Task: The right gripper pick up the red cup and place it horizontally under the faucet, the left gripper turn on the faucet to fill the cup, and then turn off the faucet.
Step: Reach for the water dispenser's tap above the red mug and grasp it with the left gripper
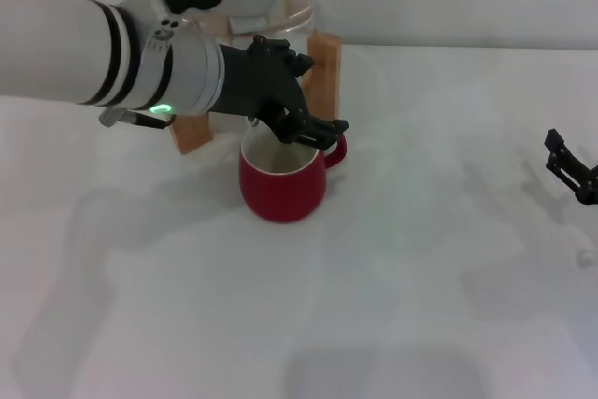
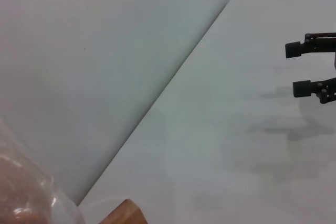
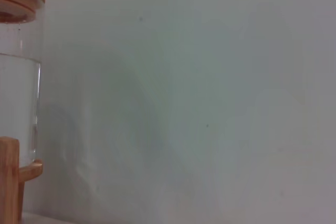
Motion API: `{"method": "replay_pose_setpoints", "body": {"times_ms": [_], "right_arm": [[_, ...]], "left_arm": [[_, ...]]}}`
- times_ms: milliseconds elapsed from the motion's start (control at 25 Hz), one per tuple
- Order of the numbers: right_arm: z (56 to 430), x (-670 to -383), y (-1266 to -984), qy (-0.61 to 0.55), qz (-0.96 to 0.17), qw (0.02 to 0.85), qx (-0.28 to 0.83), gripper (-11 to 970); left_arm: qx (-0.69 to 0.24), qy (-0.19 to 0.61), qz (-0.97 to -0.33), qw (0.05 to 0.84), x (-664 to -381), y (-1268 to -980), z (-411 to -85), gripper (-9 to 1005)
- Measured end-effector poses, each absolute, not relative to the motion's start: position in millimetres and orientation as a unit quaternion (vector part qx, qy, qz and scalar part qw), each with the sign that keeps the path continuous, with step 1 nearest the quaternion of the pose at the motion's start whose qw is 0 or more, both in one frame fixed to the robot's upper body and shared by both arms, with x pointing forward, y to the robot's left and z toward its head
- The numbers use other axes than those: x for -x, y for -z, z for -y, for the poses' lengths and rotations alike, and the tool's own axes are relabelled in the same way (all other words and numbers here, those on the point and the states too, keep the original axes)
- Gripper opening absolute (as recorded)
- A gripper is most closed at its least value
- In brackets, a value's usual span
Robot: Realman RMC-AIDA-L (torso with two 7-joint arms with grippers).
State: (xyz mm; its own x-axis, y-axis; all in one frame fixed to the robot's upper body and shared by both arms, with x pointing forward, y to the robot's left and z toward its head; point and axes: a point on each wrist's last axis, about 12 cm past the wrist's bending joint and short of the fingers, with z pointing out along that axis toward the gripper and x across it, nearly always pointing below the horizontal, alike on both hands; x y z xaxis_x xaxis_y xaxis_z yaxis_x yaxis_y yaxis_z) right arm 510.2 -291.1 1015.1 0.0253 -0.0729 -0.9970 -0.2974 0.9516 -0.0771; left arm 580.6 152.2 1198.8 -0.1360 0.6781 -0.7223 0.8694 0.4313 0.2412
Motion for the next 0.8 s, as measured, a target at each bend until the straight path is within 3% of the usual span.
{"method": "replay_pose_setpoints", "body": {"times_ms": [800], "right_arm": [[291.0,-510.6,-1015.6,-0.08,-0.693,0.704,0.135,863]], "left_arm": [[-0.524,0.117,-0.745,0.395,-576.5,-1203.5,-154.7,885]]}}
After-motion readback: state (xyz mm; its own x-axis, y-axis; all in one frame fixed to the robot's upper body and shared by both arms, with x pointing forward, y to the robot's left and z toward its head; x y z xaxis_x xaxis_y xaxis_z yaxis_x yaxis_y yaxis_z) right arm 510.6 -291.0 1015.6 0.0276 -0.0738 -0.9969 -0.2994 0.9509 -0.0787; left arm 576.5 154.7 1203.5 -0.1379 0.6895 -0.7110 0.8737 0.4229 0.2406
